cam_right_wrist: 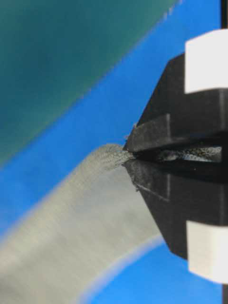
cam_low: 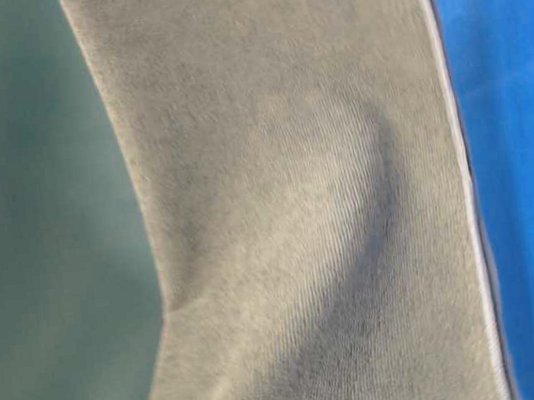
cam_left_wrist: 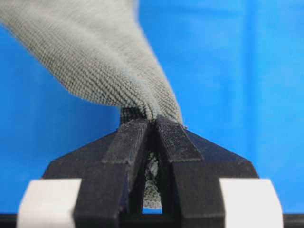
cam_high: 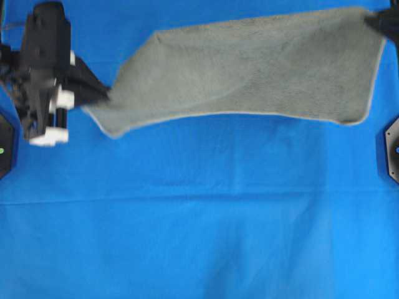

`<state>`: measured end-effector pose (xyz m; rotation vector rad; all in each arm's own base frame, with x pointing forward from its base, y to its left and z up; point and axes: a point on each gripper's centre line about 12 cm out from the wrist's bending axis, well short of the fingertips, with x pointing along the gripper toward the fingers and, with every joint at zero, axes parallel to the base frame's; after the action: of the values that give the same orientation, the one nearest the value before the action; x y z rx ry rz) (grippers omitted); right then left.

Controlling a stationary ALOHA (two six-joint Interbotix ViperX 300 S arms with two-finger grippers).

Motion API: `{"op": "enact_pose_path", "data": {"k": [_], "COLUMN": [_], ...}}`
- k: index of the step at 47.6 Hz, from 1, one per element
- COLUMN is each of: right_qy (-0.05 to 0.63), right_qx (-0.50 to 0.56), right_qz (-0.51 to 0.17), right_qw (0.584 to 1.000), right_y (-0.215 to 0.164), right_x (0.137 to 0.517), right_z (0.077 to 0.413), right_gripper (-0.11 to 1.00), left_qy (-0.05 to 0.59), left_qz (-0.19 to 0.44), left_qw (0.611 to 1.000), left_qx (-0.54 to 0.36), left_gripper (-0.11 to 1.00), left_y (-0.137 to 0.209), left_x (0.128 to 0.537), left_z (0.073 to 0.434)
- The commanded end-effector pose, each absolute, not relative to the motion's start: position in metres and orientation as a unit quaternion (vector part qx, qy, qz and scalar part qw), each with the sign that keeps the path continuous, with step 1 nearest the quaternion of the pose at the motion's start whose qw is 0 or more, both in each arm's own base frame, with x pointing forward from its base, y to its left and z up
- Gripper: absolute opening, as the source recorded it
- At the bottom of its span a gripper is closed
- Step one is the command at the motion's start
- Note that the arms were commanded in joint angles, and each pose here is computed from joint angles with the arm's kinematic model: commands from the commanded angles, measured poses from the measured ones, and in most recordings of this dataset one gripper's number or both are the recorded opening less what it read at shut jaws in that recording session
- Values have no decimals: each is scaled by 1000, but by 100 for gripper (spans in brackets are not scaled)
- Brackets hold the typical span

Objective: Fold a large towel.

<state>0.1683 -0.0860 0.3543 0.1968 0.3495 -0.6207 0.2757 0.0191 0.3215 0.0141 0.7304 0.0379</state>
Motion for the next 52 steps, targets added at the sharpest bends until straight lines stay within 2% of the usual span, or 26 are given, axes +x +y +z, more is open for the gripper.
{"op": "enact_pose_path", "data": {"k": [1,8,17,30,40,52], "right_qy": [143,114,73,69,57,59], "right_qx": [100,113,118,131,130,126], "right_qz": [-341,-402,-419,-387,-360,-349], "right_qw": [924,901,897,910,922,927], "right_y": [-102,-134,-165,-209,-232,-237], "right_x": [166,161,172,230,270,285], "right_z": [367,369,369,354,354,354], "right_gripper": [4,4,4,4,4,4], "left_qy": [315,271,228,208,208,186], "left_qz": [-12,-61,-106,-160,-170,-178], "left_qw": [949,960,967,965,963,963], "left_qx": [13,24,30,27,-34,-75], "left_gripper": [3,3,3,3,3,3], "left_y": [-1,-33,-70,-122,-153,-183], "left_x": [285,302,330,365,392,434], "left_z": [338,345,354,363,366,360]}}
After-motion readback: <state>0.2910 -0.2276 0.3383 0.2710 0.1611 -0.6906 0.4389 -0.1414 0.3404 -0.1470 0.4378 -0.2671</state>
